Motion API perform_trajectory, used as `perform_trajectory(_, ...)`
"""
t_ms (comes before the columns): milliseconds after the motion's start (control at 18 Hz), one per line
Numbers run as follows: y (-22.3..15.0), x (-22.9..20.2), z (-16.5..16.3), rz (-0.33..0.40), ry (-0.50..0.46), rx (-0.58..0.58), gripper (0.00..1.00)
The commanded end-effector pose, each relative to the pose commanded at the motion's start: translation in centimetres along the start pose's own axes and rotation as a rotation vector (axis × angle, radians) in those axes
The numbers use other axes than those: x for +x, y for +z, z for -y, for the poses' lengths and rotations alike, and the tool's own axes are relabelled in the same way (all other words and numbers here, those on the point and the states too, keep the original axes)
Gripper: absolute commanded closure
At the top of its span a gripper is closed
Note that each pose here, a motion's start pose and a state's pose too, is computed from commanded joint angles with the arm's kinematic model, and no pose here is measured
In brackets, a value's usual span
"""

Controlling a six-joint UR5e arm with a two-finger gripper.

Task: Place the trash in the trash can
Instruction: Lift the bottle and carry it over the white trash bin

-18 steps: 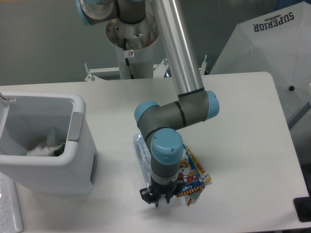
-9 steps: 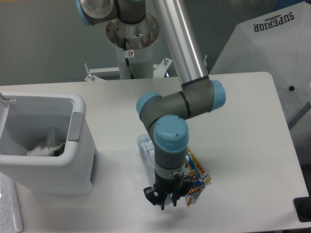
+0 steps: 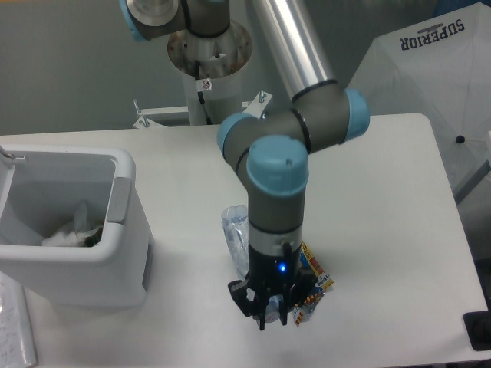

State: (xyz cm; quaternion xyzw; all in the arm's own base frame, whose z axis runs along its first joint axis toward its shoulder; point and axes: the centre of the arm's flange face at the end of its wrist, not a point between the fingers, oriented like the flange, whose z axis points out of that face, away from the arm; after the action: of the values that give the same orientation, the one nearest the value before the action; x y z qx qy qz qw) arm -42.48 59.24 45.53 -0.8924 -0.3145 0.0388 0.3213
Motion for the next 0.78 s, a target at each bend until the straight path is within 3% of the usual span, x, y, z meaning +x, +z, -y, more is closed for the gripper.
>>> perform_trajectory(222,-6.5,1.5,3.6,-0.072,0.134,0.138,0.82)
perform_trajectory(556,-13.8,4.8,4.8,-0.106,0.203,0.277,0.82)
perform_trajectory(778,-17.4,10.3,4.2,-0.159,0.256,0.316,0.82)
